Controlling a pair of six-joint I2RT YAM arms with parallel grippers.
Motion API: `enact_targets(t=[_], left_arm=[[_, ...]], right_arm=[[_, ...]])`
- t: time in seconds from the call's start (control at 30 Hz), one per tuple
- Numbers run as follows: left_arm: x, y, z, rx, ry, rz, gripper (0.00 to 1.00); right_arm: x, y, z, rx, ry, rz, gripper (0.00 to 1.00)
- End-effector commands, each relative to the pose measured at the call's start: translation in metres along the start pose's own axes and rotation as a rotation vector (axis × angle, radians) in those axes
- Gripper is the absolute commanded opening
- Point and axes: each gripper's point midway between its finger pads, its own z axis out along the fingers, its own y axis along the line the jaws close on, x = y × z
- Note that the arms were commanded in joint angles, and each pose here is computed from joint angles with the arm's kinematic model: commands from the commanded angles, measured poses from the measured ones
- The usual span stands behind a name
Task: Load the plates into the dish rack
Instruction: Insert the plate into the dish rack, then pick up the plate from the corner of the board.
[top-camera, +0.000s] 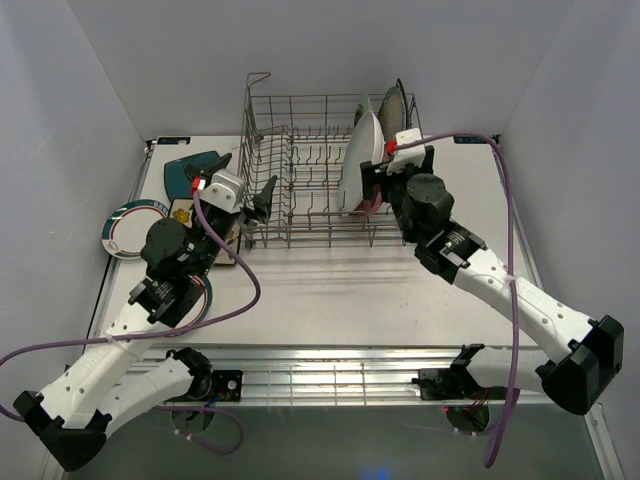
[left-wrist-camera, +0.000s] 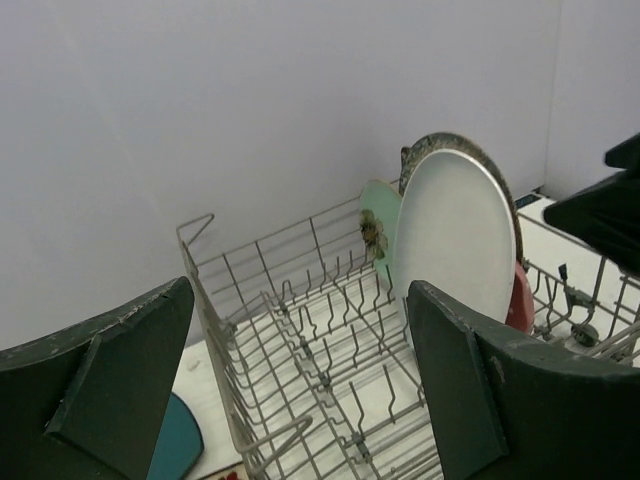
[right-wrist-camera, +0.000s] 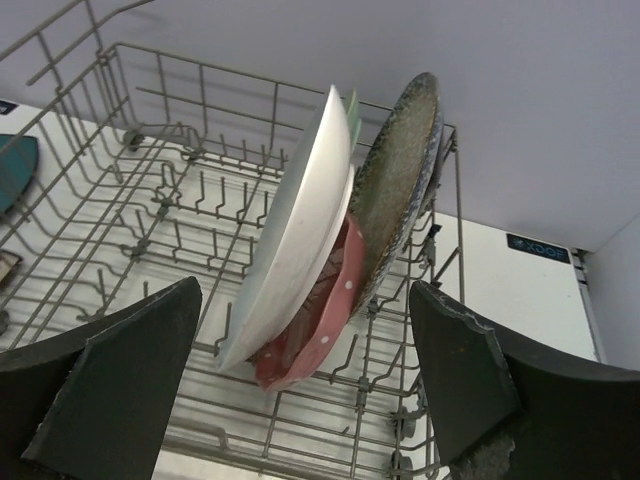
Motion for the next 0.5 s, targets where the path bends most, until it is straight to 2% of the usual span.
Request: enact_targets(t=[0.0, 0.17, 0.47], left_arm=[[0.028, 0.005, -0.003, -0.061, 0.072, -0.01, 0.98], [0.079, 0.009, -0.011, -0.141, 0.174, 0.01, 0.98], [0.115, 0.042, -0.036, -0.295, 0.242, 0.025, 0.98]], right_arm=[[-0.016, 0.014, -0.018, -0.12, -0.102, 0.095, 0.9], [0.0, 0.03, -0.045, -0.269, -0.15, 0.122, 0.9], [0.026, 0.046, -0.075, -0.407, -0.133, 0.175, 0.9]])
